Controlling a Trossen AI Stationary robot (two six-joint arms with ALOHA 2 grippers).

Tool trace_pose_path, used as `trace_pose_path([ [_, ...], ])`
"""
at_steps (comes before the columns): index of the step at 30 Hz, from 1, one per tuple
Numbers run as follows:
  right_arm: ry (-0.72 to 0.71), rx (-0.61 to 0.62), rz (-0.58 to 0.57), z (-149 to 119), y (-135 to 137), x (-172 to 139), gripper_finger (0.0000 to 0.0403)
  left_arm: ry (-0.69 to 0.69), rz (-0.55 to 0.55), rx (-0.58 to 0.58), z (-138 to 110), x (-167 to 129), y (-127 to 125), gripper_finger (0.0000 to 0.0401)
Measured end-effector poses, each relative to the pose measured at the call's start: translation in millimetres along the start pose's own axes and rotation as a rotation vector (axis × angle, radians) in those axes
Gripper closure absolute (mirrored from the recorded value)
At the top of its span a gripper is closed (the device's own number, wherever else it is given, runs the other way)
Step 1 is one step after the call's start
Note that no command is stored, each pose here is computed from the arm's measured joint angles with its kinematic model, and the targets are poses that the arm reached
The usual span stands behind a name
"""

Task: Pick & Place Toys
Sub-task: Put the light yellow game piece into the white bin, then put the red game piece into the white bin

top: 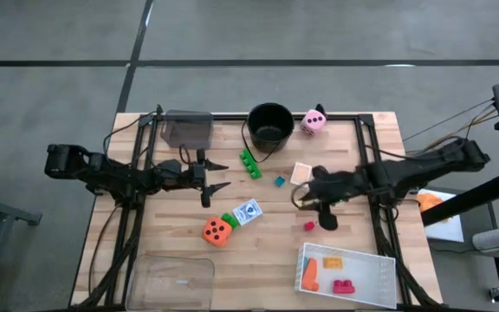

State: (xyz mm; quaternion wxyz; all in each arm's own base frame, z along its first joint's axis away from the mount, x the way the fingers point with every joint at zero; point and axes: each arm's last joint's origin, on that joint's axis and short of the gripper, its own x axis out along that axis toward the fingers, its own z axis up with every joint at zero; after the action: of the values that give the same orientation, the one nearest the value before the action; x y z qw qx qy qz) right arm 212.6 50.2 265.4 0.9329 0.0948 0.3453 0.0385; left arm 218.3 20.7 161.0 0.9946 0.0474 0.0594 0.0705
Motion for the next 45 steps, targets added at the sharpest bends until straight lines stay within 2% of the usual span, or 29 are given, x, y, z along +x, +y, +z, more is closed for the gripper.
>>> trace_pose_path([
  [6,-0.05,-0.015,0.17,-11,26,-4,0.0316,0.0,0.0,-0.001,0,0,0,0.0148],
  [13,0.031,0.077,0.318,-24,57,-9,0.0316,-0.002,0.001,-0.017,0,0,0,0.0148],
  [18,0.106,0.155,0.38,-35,76,-10,0.0316,-0.006,0.0,-0.02,1,0,0,0.0148],
  [24,0.19,0.223,0.407,-50,99,-3,0.0316,-0.014,0.001,-0.03,2,0,0,0.0148],
  [31,0.338,0.304,0.332,-75,117,23,0.0316,-0.01,0.001,-0.043,1,0,0,0.0148],
  [33,0.364,0.331,0.297,-81,120,31,0.0296,-0.01,0.001,-0.044,1,0,0,0.0148],
  [40,0.39,0.356,0.229,-78,133,47,0.0166,-0.001,0.0,-0.045,0,0,0,0.0148],
  [45,0.428,0.363,0.181,-64,145,45,0.0135,0.001,0.0,-0.044,0,0,0,0.0148],
])
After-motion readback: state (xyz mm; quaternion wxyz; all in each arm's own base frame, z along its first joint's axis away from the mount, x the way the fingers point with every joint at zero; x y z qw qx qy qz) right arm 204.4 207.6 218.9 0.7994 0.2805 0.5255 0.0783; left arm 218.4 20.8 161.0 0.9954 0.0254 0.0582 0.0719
